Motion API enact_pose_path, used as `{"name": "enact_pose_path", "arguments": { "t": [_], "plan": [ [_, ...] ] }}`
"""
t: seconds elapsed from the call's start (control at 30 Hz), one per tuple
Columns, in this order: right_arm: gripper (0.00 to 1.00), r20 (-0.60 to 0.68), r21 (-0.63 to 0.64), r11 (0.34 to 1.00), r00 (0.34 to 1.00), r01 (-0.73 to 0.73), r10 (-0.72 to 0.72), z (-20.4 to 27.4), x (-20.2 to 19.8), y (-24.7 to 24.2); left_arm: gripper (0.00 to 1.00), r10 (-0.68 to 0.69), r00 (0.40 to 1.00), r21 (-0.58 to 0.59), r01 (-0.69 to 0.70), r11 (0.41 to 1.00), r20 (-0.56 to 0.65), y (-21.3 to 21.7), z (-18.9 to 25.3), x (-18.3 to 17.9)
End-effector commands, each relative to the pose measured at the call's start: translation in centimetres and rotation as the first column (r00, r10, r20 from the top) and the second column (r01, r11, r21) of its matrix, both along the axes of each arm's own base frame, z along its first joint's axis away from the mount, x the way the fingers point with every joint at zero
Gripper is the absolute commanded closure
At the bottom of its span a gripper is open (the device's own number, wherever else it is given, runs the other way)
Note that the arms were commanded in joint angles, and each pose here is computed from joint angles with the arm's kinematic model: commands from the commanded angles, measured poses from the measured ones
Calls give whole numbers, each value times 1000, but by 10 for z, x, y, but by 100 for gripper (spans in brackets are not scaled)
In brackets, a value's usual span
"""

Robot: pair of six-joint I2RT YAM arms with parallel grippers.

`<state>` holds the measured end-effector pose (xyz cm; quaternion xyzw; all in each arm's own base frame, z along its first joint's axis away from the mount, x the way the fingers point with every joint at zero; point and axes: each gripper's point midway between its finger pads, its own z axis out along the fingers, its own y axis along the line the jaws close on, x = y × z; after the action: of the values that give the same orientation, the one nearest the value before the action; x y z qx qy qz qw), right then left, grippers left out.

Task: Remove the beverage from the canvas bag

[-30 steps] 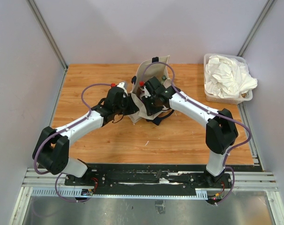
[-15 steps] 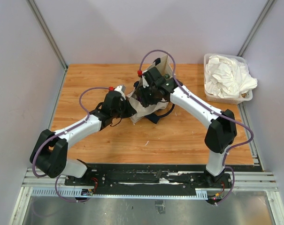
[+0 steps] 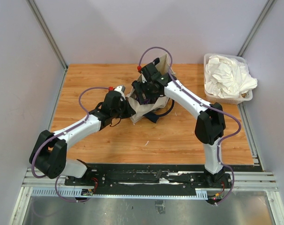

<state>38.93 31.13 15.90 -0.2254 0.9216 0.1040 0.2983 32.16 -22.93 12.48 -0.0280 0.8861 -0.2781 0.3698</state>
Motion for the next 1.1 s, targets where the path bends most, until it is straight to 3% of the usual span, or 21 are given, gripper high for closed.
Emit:
{"name": "enact_pose_path", "arguments": {
  "t": [0.0, 0.47, 0.77, 0.97, 1.0, 1.07],
  "plan": [
    [15, -27, -21, 999, 999, 31, -32, -13, 8, -6, 100, 22, 986, 164, 5, 987, -166, 32, -51, -34],
    [15, -70, 57, 997, 997, 42, -38, -36, 16, 18, 99, 9, 984, 165, 21, 986, -179, 32, -56, -38],
    [24, -80, 41, 998, 995, 55, -52, -61, 28, 27, 100, 6, 984, 156, 21, 988, -175, 30, -53, -36],
    [37, -97, 17, 998, 994, 61, -59, -80, 26, 24, 100, 5, 982, 155, 25, 988, -188, 29, -56, -37],
    [42, -103, 10, 998, 993, 61, -60, -84, 25, 22, 100, 5, 983, 154, 24, 988, -186, 29, -56, -37],
    [63, -110, -1, 998, 992, 60, -60, -88, 23, 19, 100, 7, 982, 153, 22, 988, -188, 29, -56, -37]
  ]
}}
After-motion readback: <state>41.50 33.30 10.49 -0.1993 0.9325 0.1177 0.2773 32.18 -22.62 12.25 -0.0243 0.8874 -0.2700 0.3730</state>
